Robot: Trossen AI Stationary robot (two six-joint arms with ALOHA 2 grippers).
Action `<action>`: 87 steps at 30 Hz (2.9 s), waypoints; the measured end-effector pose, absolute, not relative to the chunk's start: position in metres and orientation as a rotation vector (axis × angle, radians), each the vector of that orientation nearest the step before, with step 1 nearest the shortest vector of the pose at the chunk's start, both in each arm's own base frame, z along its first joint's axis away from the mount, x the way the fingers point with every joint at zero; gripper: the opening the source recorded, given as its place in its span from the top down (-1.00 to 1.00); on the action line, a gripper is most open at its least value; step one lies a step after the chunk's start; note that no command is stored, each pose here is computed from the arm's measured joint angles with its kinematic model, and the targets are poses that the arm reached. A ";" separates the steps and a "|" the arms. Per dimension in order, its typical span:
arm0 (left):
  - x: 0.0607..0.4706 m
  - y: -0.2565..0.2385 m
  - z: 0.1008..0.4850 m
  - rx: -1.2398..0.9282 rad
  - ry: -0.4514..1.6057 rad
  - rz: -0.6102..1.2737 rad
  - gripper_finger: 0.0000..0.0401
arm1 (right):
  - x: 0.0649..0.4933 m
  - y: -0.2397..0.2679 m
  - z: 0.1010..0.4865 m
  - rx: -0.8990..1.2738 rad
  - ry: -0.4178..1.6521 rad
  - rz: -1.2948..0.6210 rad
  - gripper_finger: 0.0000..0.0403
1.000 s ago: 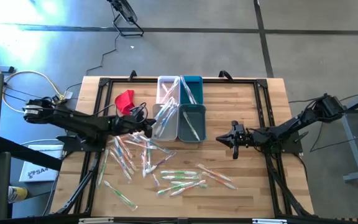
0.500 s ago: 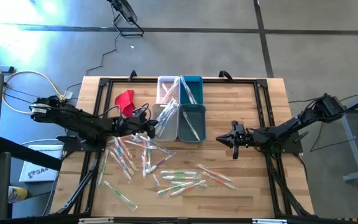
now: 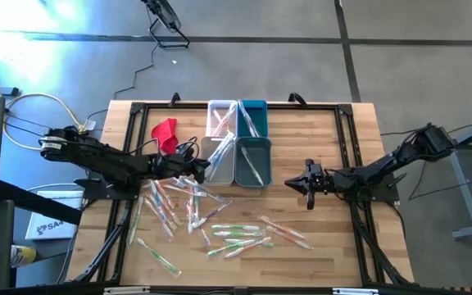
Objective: Pick & Place Toothbrushes
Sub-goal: Put the blue toothbrush into the gray bin, then put the green toothbrush into the blue bin
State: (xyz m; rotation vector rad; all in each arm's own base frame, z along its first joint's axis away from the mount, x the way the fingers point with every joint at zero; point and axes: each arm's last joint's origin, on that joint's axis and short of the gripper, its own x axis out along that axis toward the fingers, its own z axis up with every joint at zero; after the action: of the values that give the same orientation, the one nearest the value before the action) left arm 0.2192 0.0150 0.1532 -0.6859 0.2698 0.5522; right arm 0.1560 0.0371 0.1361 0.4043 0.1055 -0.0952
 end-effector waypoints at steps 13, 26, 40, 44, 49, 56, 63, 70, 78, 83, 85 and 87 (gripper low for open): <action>0.220 0.015 0.157 -0.691 0.248 0.541 0.49 | 0.156 0.037 0.136 0.405 0.106 -0.092 0.99; 0.230 0.012 0.170 -0.608 0.279 0.402 0.49 | 0.156 0.037 0.136 0.405 0.106 -0.091 0.99; 0.231 -0.002 0.170 -0.480 0.321 0.303 0.74 | 0.156 0.038 0.136 0.407 0.113 -0.064 0.99; 0.229 -0.013 0.174 -0.428 0.322 0.242 0.95 | 0.156 0.038 0.136 0.407 0.112 -0.065 0.99; 0.222 -0.023 0.183 -0.343 0.306 0.206 0.95 | 0.156 0.038 0.136 0.407 0.111 -0.065 0.99; 0.202 -0.035 0.190 -0.238 0.359 0.260 0.99 | 0.156 0.038 0.136 0.407 0.111 -0.065 0.99; 0.189 -0.061 0.195 -0.103 0.344 0.198 0.99 | 0.156 0.038 0.136 0.406 0.114 -0.066 0.99; 0.181 -0.082 0.196 -0.084 0.344 0.096 0.99 | 0.156 0.038 0.136 0.406 0.115 -0.066 0.99; 0.180 -0.084 0.195 -0.087 0.350 0.065 0.99 | 0.156 0.038 0.136 0.400 0.116 -0.066 0.99; 0.180 -0.085 0.195 -0.086 0.352 0.062 0.99 | 0.156 0.038 0.136 0.398 0.117 -0.067 0.99; 0.180 -0.085 0.195 -0.086 0.353 0.062 0.99 | 0.156 0.038 0.135 0.398 0.119 -0.066 0.99; 0.180 -0.085 0.195 -0.087 0.351 0.062 0.99 | 0.156 0.038 0.135 0.397 0.121 -0.068 0.99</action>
State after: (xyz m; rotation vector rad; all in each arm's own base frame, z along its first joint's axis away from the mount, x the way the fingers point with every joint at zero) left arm 0.1804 -0.0846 0.1952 -0.0875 0.3509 0.0620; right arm 0.1559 0.0379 0.1353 0.3967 0.1208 -0.0675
